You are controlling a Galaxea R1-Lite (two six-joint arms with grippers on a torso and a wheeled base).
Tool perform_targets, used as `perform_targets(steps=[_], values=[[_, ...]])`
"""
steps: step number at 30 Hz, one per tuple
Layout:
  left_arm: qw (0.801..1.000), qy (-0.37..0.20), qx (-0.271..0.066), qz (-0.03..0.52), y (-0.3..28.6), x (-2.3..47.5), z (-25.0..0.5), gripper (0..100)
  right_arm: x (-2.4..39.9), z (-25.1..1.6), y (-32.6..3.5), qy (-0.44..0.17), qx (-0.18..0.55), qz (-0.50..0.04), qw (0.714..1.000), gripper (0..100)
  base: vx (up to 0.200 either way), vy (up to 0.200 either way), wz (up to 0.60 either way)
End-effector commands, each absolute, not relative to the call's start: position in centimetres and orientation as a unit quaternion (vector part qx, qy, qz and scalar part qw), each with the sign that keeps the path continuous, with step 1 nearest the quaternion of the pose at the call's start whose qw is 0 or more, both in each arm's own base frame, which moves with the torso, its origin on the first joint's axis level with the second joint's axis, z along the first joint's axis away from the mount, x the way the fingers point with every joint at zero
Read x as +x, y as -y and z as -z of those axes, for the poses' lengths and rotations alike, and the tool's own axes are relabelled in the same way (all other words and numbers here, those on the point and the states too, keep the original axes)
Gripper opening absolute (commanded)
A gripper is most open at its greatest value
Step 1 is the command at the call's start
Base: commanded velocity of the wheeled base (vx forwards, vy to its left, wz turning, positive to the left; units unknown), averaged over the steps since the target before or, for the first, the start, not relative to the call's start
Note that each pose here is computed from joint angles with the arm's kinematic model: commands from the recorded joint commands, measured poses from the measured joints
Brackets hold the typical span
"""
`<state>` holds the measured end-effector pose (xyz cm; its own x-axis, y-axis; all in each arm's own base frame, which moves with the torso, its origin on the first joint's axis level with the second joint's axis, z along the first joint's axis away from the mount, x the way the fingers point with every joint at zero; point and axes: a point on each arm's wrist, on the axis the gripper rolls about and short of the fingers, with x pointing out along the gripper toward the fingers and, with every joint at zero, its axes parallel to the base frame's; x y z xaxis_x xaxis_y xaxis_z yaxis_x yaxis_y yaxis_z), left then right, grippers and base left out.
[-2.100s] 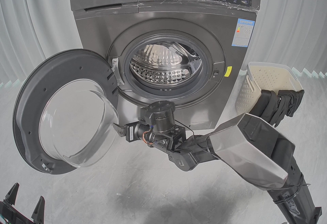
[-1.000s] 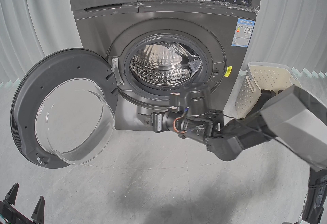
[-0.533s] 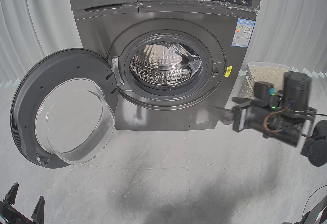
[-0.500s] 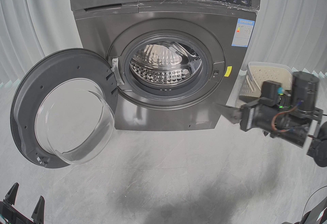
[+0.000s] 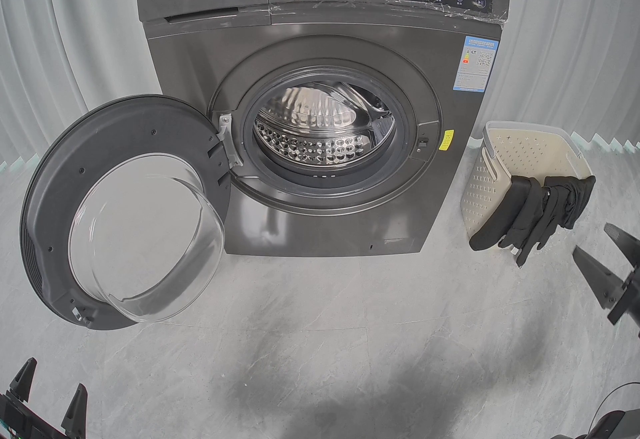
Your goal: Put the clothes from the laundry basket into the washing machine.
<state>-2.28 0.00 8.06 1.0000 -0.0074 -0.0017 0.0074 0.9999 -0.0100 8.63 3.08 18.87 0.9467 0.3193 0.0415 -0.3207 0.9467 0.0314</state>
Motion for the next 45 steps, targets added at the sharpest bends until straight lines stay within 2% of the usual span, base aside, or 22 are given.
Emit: perform_targets(steps=[1, 4, 18, 24, 28, 30, 33, 37, 42, 45], values=[[1.000, 0.001, -0.005, 0.004, 0.0, -2.3, -7.6, 100, 4.6, -16.2, -1.2, 0.057, 0.016, -0.119, 0.991, 100, 0.000, 0.000, 0.00], [1.000, 0.000, -0.005, 0.005, 0.0, -2.3, -7.6, 100, 3.4, -14.4, -0.8, 0.059, 0.009, -0.119, 0.991, 100, 0.000, 0.000, 0.00], [1.000, 0.001, -0.005, 0.004, 0.0, -2.3, -7.6, 100, -1.6, -10.1, 0.1, 0.063, -0.003, -0.063, 0.996, 100, 0.000, 0.000, 0.00], [1.000, 0.000, -0.005, 0.004, 0.0, -2.3, -7.6, 100, -1.6, -9.3, 0.2, 0.037, 0.006, -0.048, 0.998, 100, 0.000, 0.000, 0.00], [1.000, 0.000, -0.005, 0.003, 0.0, -2.3, -7.6, 100, -1.6, -8.5, 0.4, -0.002, 0.028, 0.005, 1.000, 100, 0.000, 0.000, 0.00], [1.000, 0.001, -0.005, 0.003, 0.0, -2.3, -7.6, 100, -1.9, -8.4, 0.3, 0.010, 0.024, 0.041, 0.999, 100, 0.000, 0.000, 0.00], [1.000, 0.001, -0.005, 0.004, 0.0, -2.3, -7.6, 100, -2.2, -8.3, 0.2, 0.031, 0.016, 0.052, 0.998, 100, 0.000, 0.000, 0.00], [1.000, 0.001, -0.005, 0.004, 0.0, -2.3, -7.6, 100, -2.3, -8.1, 0.2, 0.025, 0.011, 0.042, 0.999, 100, 0.000, 0.000, 0.00], [1.000, 0.000, -0.003, 0.006, 0.0, -2.3, -7.6, 100, -2.4, -7.5, -0.1, -0.009, -0.011, -0.022, 1.000, 100, 0.000, 0.000, 0.00], [1.000, 0.000, -0.007, 0.006, 0.0, -2.3, -7.6, 100, -2.3, -7.5, -0.1, -0.006, -0.009, -0.016, 1.000, 100, 0.000, 0.000, 0.00]])
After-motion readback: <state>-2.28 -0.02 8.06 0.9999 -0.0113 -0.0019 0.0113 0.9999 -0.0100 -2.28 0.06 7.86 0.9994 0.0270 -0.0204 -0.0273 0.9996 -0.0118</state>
